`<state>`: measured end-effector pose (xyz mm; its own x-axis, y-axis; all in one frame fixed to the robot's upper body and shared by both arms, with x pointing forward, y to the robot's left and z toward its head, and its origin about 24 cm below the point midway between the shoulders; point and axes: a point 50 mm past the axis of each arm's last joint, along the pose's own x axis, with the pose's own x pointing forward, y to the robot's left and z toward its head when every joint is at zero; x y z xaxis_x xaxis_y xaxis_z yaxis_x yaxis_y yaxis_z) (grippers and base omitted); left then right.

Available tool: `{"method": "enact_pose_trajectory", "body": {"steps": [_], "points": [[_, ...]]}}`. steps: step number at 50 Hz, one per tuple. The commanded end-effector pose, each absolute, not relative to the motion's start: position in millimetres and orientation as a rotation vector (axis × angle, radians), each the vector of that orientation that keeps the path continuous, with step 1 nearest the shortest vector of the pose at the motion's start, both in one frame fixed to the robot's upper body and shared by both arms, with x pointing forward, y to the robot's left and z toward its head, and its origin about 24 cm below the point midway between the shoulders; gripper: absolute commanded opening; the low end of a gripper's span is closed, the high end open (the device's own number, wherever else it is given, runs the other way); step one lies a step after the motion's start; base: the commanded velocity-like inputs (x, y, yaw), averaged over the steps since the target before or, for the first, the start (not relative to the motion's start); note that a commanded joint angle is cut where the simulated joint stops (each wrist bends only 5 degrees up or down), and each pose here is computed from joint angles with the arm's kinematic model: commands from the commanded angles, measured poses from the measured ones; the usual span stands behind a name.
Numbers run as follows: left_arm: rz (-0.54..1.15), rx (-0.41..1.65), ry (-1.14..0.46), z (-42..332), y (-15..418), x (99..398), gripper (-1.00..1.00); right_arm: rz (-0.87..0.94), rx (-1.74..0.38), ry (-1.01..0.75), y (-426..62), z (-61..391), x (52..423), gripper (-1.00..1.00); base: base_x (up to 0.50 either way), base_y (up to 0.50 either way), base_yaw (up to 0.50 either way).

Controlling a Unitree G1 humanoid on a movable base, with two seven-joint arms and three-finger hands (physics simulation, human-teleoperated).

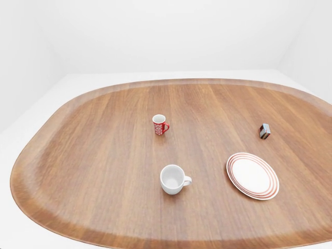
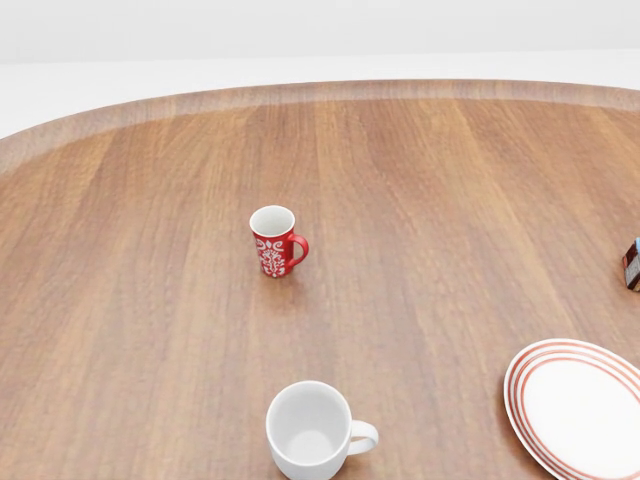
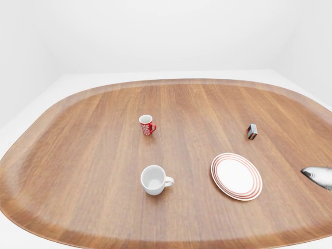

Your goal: Put the white mug on the plate.

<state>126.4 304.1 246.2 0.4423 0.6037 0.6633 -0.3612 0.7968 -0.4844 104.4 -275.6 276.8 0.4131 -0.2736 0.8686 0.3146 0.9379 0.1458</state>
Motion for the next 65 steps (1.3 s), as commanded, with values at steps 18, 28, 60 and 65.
{"method": "enact_pose_trajectory", "body": {"steps": [18,28,60,65], "points": [[0.605,-0.293,-0.932,245,304,128,1.00,0.254,-1.314,-0.513,-134,281,304,1.00,0.00,0.00,0.00],[0.601,-0.296,-0.932,246,303,129,1.00,0.399,-1.354,-0.171,-98,212,355,1.00,0.00,0.00,0.00],[0.601,-0.297,-0.924,244,302,130,1.00,0.529,-1.565,-0.053,-46,109,273,1.00,0.00,0.00,0.00],[0.599,-0.296,-0.920,243,302,130,1.00,0.593,-1.587,-0.022,-44,92,265,1.00,0.00,0.00,0.00]]}}
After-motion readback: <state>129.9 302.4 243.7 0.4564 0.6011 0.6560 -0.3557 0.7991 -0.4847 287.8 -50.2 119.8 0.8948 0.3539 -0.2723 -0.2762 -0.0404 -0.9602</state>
